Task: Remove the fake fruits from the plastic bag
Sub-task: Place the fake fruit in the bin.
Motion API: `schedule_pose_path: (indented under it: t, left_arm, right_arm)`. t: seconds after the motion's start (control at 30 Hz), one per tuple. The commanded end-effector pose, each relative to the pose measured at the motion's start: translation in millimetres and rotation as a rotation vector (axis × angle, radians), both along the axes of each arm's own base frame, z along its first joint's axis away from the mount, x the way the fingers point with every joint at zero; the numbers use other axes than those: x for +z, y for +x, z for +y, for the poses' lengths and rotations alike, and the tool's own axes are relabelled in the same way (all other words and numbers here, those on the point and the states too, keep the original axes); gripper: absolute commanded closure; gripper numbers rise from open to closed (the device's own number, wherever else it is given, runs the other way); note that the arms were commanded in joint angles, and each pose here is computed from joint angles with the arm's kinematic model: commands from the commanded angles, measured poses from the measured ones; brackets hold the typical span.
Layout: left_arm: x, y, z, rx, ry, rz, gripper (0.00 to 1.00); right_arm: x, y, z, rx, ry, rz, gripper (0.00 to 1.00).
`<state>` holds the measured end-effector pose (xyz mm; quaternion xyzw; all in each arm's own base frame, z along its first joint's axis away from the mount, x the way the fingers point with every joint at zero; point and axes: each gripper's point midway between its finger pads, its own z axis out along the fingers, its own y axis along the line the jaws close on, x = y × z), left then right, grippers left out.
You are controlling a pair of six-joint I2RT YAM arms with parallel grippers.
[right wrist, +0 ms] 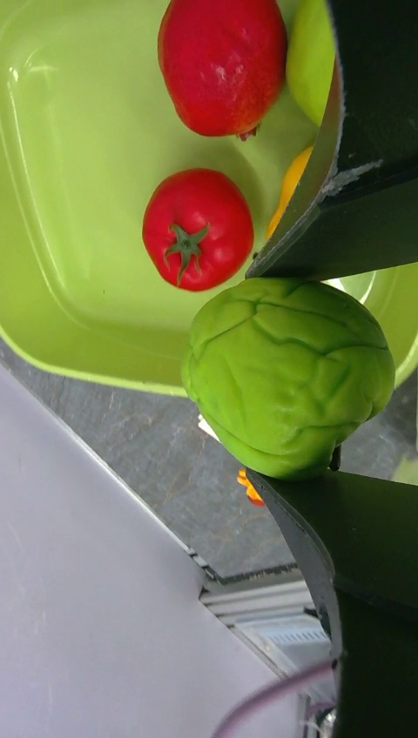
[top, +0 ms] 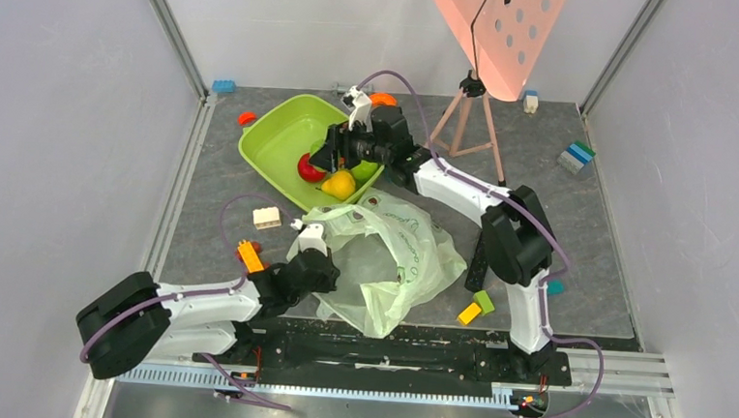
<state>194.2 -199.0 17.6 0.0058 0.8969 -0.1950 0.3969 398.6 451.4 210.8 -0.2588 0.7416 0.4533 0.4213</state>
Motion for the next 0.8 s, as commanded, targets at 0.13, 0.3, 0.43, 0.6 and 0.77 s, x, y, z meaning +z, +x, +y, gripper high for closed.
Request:
schedule_pose_path:
  t: [0.13,0.3,0.43,0.6,0.77]
  left_arm:
    - [-1.5,-3.6,14.0,0.069,-0.010,0.005,0.98]
    - [0.4,-3.2,17.2,0.076,0.000,-0.002,0.98]
    - [0.9,-3.1,19.7,0.082,0.004,-0.005,0.98]
    - [1.8,-3.6,20.8,0.086,0.002,-0.006,0.98]
    - [2.1,-2.7,20.7,0.086,0.010,-0.005,0.98]
  right_arm:
    - [-8.4,41.2,20.4,-0.084,-0.010,-0.154,0.45]
    - [-30.0,63.1,28.9,-0.130,-0.059,-0.169,0.44]
    - [-48.7,77.4,28.3,-0.173,-0.098,-0.174,0.40]
    - [-63.8,84.7,25.3,-0.198,-0.140,-0.184,0.24]
    - [-60.9,83.7,21.9,-0.191,-0.166,-0.210,0.09]
